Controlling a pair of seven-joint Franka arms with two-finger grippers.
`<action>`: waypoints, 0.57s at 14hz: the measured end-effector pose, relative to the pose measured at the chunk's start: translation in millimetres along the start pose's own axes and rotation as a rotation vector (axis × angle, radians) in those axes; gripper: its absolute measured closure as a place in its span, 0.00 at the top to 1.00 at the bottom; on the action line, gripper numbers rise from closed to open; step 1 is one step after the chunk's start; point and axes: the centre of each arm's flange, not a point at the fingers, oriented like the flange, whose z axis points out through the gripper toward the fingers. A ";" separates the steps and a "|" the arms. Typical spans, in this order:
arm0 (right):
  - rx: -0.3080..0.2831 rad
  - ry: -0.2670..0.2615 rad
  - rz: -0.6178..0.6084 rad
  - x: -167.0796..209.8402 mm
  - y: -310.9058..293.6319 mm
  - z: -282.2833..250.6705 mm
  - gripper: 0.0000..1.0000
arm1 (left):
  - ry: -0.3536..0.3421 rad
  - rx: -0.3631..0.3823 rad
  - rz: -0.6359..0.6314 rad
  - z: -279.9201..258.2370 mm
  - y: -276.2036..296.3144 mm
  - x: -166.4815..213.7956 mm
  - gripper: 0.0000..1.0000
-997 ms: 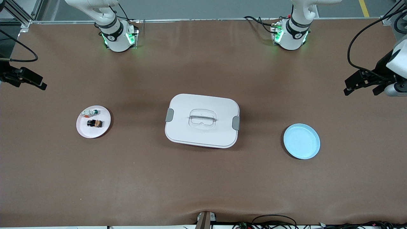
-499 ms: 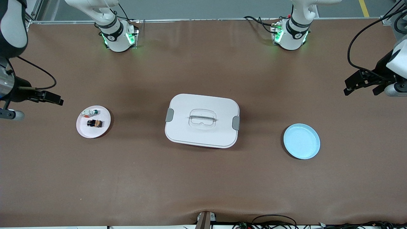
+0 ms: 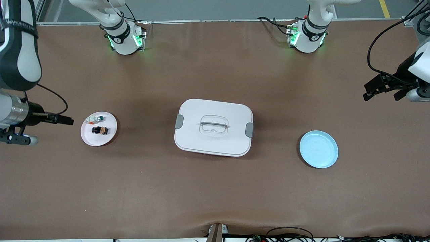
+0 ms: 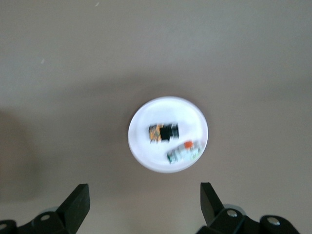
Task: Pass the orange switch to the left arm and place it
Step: 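Reach the right gripper down to the black-orange switch on the white plate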
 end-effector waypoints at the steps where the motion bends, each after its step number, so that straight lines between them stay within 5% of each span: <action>1: 0.001 0.023 0.016 8.8 9.3 20.6 1.00 | 0.000 0.000 0.000 0.0 0.0 0.0 1.00; 8: -0.012 0.017 0.031 14.5 23.0 171.5 1.00 | -0.001 0.000 0.000 0.2 -0.1 0.1 1.00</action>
